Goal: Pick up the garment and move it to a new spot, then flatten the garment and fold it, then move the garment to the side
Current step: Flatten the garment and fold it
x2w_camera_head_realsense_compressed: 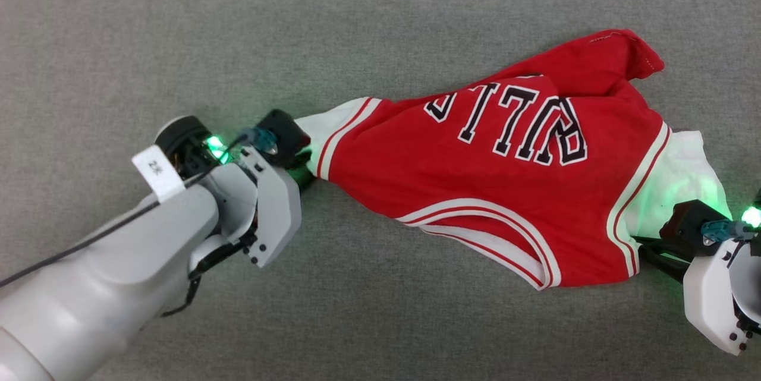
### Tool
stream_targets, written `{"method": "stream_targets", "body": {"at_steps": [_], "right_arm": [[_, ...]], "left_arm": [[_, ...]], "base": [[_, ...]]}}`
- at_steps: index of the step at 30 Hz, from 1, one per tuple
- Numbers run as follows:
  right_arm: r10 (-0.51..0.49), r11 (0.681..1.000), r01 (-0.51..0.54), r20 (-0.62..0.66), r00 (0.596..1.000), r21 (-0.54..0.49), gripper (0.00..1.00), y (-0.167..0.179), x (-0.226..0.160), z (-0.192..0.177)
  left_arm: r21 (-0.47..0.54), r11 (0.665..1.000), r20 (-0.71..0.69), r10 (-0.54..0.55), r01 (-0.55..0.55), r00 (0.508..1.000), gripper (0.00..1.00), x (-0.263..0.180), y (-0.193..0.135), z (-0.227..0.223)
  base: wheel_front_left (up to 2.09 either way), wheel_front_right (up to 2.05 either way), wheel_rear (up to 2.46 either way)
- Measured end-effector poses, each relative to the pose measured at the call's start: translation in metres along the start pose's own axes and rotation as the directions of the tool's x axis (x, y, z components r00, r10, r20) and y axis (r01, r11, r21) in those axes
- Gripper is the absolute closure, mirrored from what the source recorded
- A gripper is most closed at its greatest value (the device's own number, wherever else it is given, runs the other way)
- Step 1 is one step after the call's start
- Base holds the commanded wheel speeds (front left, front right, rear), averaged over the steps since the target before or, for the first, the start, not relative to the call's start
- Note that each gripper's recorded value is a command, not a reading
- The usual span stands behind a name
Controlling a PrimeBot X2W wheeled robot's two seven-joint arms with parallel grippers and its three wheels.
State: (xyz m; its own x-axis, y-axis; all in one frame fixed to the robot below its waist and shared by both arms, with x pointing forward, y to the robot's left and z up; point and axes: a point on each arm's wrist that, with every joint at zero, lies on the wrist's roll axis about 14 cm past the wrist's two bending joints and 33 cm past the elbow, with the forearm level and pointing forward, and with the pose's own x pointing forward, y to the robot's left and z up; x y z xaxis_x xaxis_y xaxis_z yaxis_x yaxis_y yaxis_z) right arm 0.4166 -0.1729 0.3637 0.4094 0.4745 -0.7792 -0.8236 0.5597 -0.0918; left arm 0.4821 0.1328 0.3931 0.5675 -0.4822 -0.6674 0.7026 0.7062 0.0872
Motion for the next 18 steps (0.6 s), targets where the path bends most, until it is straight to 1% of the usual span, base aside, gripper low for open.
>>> {"method": "stream_targets", "body": {"at_steps": [2, 5, 11, 14, 18], "right_arm": [[-0.001, 1.000, 0.001, 0.007, 1.000, 0.003, 1.00, -0.001, 0.000, 0.001], [-0.007, 1.000, 0.007, 0.019, 1.000, 0.012, 1.00, -0.002, -0.002, 0.003], [-0.025, 0.999, 0.024, 0.059, 0.998, 0.030, 1.00, -0.002, -0.010, 0.008], [-0.081, 0.996, 0.075, 0.132, 0.988, 0.046, 1.00, -0.015, -0.019, 0.026], [-0.170, 0.985, 0.165, 0.253, 0.952, 0.042, 1.00, -0.040, -0.047, 0.056]], "left_arm": [[-0.043, 0.999, 0.019, -0.006, 0.006, 1.000, 1.00, 0.002, -0.001, 0.002], [-0.054, 0.999, 0.037, 0.003, -0.001, 0.999, 1.00, -0.001, 0.001, 0.004], [-0.114, 0.993, 0.111, 0.028, -0.016, 0.993, 1.00, -0.018, 0.006, 0.017], [-0.147, 0.989, 0.173, 0.044, -0.018, 0.984, 1.00, -0.031, 0.009, 0.030], [-0.197, 0.980, 0.273, 0.072, -0.017, 0.959, 1.00, -0.053, 0.014, 0.051]], "base": [[0.00, 0.00, 0.00], [0.00, 0.00, 0.00], [0.00, 0.00, 0.00], [0.00, 0.00, 0.00], [0.00, 0.00, 0.00]]}}
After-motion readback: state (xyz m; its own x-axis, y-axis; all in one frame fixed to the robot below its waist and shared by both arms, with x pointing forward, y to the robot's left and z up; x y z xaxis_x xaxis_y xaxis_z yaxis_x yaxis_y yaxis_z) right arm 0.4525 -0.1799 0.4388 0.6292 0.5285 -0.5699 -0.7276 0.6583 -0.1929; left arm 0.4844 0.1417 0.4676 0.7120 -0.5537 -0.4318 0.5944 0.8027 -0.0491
